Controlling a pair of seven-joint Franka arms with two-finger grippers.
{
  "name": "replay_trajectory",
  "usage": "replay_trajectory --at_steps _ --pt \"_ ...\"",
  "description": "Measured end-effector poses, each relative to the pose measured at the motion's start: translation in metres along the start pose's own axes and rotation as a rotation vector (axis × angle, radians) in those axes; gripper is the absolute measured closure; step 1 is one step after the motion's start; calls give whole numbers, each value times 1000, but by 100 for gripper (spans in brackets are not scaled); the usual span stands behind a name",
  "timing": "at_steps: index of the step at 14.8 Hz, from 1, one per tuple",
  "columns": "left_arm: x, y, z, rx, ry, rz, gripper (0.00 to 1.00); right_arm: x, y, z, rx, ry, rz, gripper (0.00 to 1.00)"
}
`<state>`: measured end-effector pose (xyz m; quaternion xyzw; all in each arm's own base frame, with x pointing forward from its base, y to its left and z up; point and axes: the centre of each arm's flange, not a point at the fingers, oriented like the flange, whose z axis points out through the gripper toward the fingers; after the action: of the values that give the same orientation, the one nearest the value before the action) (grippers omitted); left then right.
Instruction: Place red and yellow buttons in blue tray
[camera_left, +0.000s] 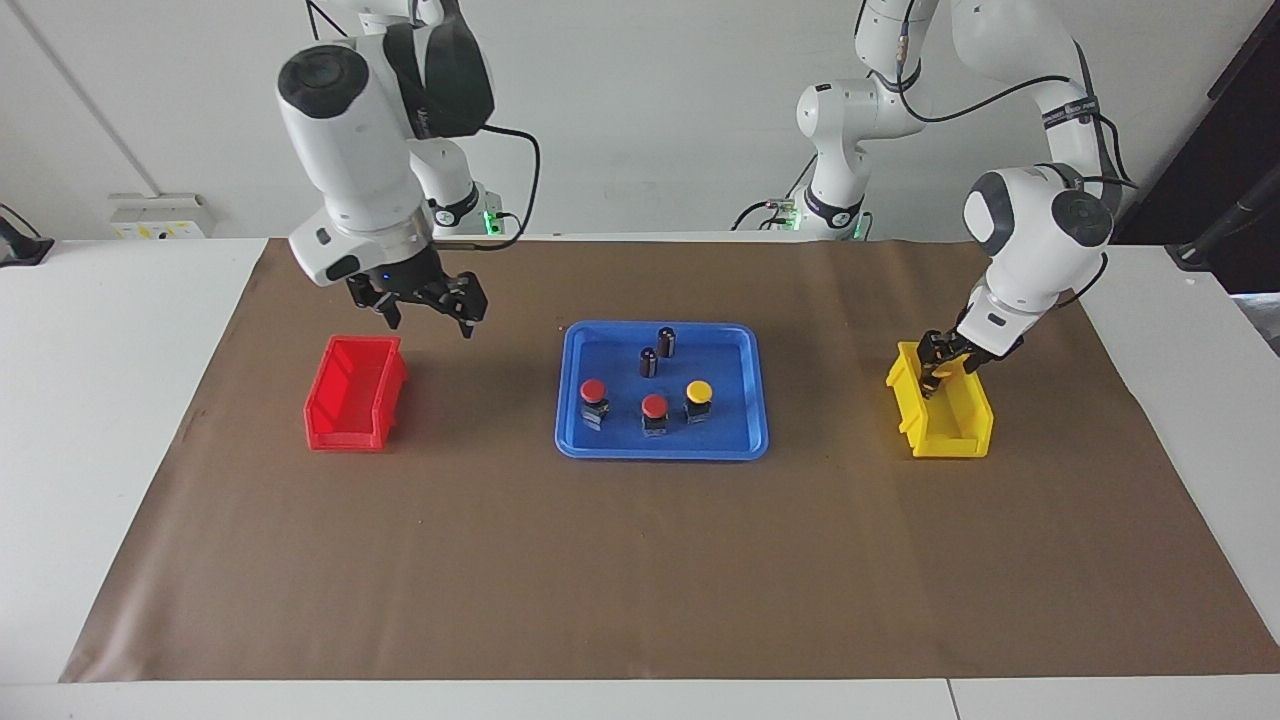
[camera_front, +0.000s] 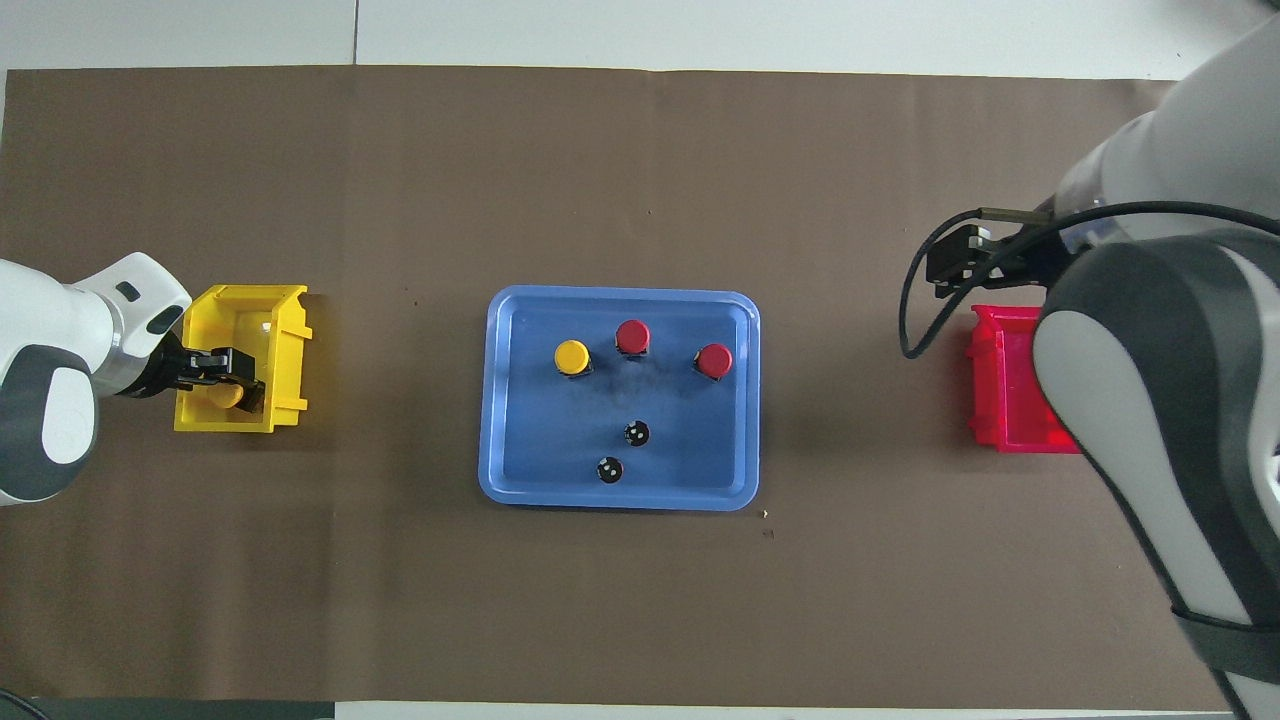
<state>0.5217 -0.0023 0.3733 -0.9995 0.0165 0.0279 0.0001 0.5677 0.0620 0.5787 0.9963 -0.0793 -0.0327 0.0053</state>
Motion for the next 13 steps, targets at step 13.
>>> replay_trajectory --at_steps 13 --pt "-7 11 9 1 2 -51 59 -15 159 -39 -23 -35 -101 0"
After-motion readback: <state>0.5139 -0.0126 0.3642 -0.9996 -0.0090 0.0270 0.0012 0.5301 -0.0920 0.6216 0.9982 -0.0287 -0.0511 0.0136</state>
